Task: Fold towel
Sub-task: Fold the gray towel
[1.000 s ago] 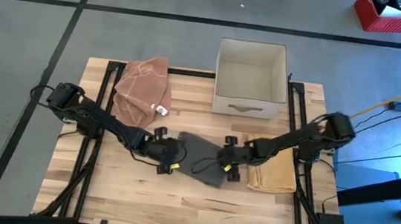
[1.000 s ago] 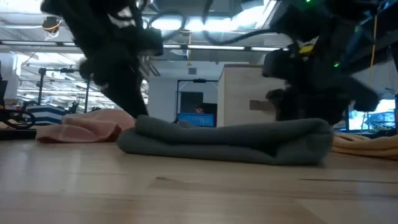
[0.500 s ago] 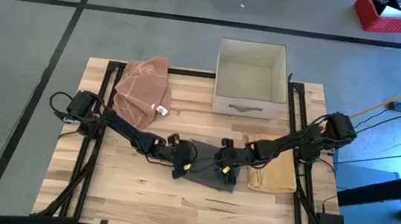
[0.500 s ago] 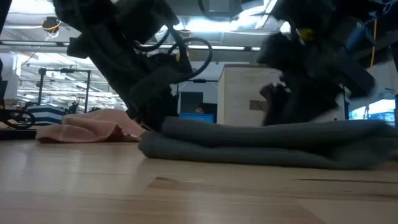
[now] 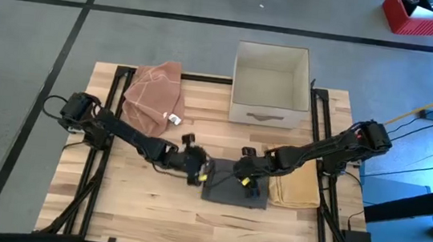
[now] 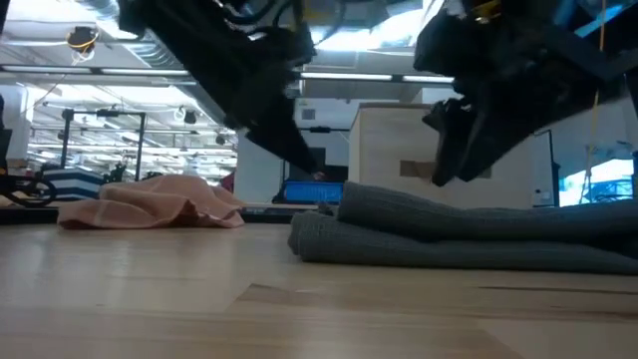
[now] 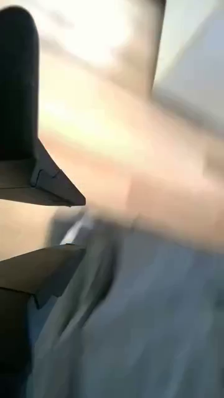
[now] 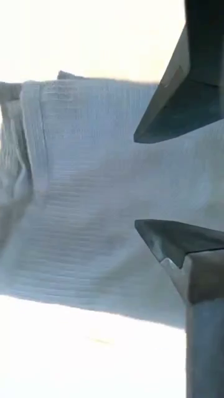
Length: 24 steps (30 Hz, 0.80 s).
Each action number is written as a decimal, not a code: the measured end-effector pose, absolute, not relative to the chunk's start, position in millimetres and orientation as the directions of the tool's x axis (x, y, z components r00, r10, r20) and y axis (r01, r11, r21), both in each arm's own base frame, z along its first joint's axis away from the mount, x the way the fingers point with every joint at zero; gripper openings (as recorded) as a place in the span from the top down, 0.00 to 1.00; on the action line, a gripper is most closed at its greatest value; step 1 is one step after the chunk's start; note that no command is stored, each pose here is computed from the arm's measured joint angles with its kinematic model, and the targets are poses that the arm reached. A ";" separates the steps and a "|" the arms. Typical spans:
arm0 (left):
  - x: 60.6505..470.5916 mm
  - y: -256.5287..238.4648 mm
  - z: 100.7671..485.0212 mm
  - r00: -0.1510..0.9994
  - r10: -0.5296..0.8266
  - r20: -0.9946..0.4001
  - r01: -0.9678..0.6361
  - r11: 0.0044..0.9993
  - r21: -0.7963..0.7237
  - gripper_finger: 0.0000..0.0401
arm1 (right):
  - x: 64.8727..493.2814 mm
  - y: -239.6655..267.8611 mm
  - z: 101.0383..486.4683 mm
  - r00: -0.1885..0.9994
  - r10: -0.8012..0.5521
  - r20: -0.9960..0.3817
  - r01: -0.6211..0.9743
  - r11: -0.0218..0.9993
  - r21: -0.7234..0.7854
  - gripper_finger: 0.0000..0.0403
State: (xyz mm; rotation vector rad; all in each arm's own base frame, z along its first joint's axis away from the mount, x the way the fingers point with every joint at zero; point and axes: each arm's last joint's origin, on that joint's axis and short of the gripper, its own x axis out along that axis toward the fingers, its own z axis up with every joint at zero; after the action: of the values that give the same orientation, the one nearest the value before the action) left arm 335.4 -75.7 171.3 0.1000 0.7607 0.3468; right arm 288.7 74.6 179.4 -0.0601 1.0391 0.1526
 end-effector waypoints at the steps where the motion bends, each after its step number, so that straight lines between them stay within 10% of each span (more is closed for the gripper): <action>1: 337.6 -69.4 172.0 0.670 0.376 -0.640 -0.300 0.926 0.230 0.74 | 289.9 75.3 179.4 0.509 0.109 -0.854 -0.108 0.992 0.062 0.46; 11: 362.4 -27.6 128.1 0.649 0.244 -0.720 -0.239 0.965 0.112 0.74 | 265.7 124.2 154.4 0.531 0.187 -0.826 0.026 0.971 0.236 0.46; 24: 354.5 -93.0 111.5 0.622 -0.090 -0.778 -0.081 0.981 -0.179 0.74 | 257.9 118.3 144.5 0.547 -0.158 -0.822 -0.290 0.886 -0.363 0.46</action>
State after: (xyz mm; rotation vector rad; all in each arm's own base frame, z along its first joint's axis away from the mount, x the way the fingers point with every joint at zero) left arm 354.5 -93.0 111.5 -0.2043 0.9008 -0.0055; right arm 257.9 118.3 144.5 -0.4976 1.0005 0.0817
